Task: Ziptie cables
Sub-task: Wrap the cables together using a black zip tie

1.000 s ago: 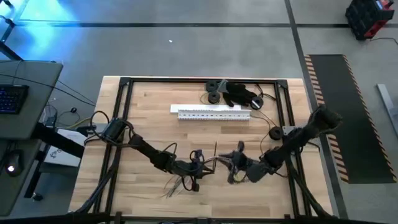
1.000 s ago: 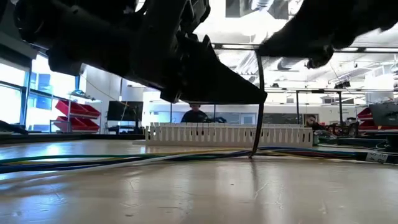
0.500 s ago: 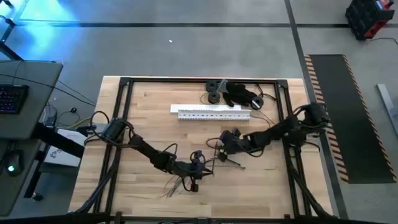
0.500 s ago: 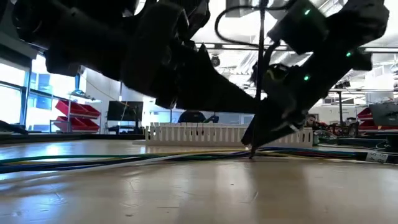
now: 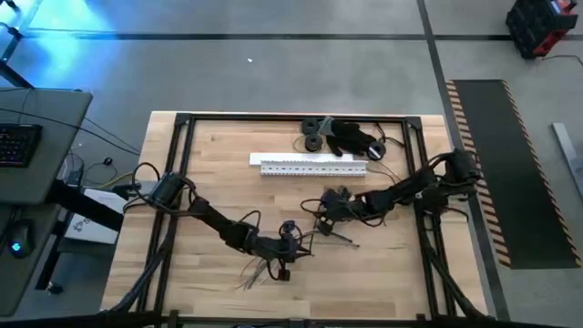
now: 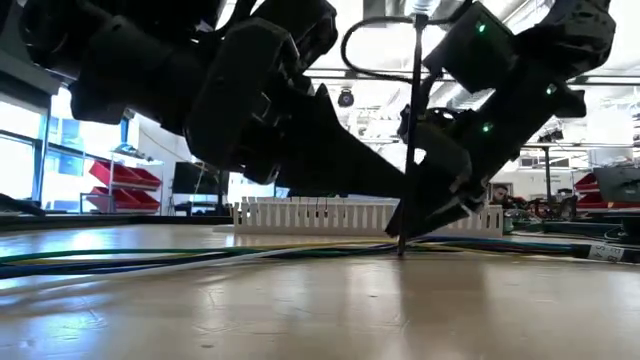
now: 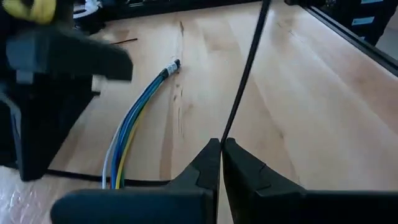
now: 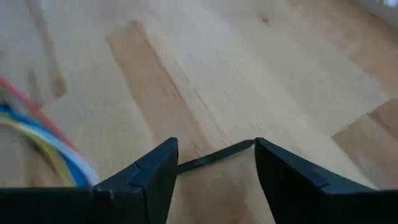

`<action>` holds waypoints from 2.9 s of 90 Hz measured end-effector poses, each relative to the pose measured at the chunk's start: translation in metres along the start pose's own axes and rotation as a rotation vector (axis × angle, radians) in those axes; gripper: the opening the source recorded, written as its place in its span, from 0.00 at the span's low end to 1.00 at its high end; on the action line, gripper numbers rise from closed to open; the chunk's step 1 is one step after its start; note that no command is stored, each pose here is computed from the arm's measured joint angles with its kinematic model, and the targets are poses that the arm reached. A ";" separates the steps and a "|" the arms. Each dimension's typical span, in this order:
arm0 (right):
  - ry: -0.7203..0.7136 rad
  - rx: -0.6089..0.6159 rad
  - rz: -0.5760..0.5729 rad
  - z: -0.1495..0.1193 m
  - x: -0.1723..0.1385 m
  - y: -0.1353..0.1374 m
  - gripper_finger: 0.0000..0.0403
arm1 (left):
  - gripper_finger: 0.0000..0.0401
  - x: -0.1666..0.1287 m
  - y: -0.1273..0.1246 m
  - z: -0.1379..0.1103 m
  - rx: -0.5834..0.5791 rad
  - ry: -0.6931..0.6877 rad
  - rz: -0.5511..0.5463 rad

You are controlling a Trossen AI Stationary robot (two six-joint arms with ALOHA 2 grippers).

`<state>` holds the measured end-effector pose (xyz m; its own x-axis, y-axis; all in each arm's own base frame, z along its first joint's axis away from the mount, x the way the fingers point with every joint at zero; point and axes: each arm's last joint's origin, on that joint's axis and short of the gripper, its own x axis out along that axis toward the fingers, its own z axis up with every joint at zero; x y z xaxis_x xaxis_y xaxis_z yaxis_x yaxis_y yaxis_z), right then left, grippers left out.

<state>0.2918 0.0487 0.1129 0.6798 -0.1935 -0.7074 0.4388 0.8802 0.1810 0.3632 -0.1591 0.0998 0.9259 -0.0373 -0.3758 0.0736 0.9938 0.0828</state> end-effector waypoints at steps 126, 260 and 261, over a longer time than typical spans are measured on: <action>-0.412 -0.464 0.405 -0.010 -0.090 0.108 0.00 | 0.00 0.000 0.001 -0.001 -0.014 0.008 0.030; -0.527 -0.507 0.223 -0.019 -0.112 0.115 0.00 | 0.00 0.000 0.001 0.005 -0.056 -0.056 0.029; -0.531 -0.505 0.220 -0.019 -0.113 0.115 0.00 | 0.00 0.000 0.001 0.005 -0.056 -0.056 0.029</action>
<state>0.2546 0.1802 0.2005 0.9677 -0.0607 -0.2449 0.0254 0.9891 -0.1447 0.3653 -0.1582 0.1048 0.9466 -0.0126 -0.3221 0.0270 0.9988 0.0403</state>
